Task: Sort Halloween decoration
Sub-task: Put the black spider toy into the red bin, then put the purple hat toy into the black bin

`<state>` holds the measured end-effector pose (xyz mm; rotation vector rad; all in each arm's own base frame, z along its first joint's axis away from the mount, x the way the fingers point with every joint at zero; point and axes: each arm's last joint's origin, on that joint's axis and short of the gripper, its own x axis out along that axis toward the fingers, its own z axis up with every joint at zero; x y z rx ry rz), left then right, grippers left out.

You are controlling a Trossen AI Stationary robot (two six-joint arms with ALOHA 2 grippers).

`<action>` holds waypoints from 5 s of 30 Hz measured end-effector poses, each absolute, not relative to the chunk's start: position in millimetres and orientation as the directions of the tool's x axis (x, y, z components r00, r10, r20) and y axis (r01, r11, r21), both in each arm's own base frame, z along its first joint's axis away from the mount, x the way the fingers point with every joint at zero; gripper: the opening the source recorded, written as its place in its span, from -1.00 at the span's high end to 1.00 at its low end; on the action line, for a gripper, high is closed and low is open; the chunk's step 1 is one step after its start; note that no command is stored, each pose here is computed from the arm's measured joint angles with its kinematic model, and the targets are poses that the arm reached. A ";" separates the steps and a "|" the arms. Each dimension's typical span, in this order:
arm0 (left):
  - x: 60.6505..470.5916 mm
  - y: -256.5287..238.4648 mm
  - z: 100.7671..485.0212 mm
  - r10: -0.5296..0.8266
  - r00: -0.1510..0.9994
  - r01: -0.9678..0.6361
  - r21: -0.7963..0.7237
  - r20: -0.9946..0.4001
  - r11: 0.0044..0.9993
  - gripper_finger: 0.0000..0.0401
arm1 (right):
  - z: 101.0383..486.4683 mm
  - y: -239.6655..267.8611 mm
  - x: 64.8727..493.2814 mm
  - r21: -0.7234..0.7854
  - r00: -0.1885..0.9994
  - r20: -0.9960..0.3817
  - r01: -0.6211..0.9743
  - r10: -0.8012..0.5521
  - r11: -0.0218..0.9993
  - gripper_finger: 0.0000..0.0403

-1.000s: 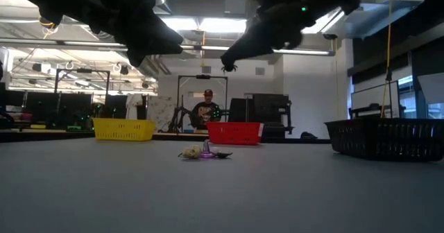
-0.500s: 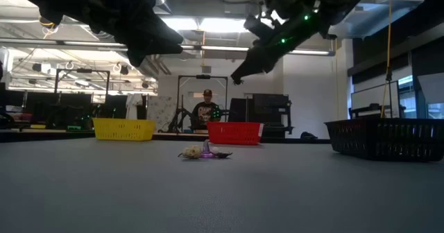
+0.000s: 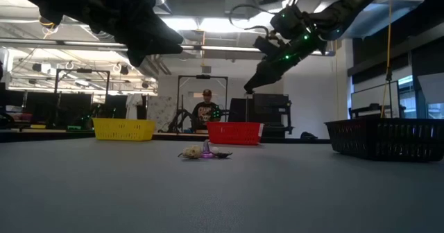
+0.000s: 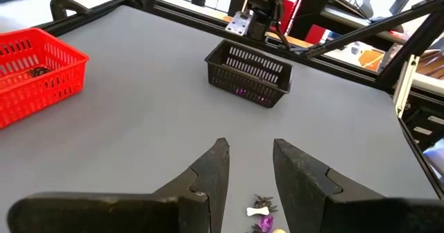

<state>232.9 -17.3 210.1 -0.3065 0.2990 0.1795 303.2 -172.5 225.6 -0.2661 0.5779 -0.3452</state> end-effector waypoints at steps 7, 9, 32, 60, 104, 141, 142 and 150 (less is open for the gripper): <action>232.8 -17.1 210.0 0.130 0.940 -0.220 -0.268 -0.317 0.938 0.47 | 214.1 -179.8 304.7 -0.330 0.768 -0.507 0.246 -0.391 0.911 0.99; 232.8 -17.1 209.9 0.130 0.939 -0.220 -0.268 -0.317 0.938 0.47 | 210.8 -180.3 305.9 -0.329 0.764 -0.514 0.245 -0.390 0.912 0.99; 232.8 -17.1 209.8 0.131 0.939 -0.221 -0.267 -0.318 0.938 0.47 | 207.4 -181.6 306.4 -0.337 0.747 -0.523 0.261 -0.411 0.904 0.56; 264.2 -54.0 170.0 0.004 0.957 -0.072 -0.224 -0.288 0.972 0.47 | 206.8 -181.2 306.2 -0.335 0.744 -0.529 0.258 -0.408 0.906 0.53; 304.3 -68.5 88.5 0.019 0.863 -0.081 -0.101 -0.505 0.992 0.47 | 204.9 -180.4 305.1 -0.319 0.733 -0.550 0.259 -0.400 0.912 0.53; 304.2 -68.5 88.2 0.019 0.861 -0.082 -0.101 -0.508 0.991 0.97 | 205.0 -180.5 305.1 -0.320 0.733 -0.549 0.259 -0.401 0.911 0.53; 304.2 -68.5 88.3 0.019 0.862 -0.082 -0.101 -0.507 0.991 0.98 | 205.0 -180.5 305.1 -0.320 0.733 -0.549 0.259 -0.401 0.911 0.53; 304.2 -68.7 88.4 0.013 0.862 -0.076 -0.105 -0.507 0.992 0.99 | 205.0 -180.5 305.1 -0.320 0.733 -0.549 0.259 -0.401 0.911 0.53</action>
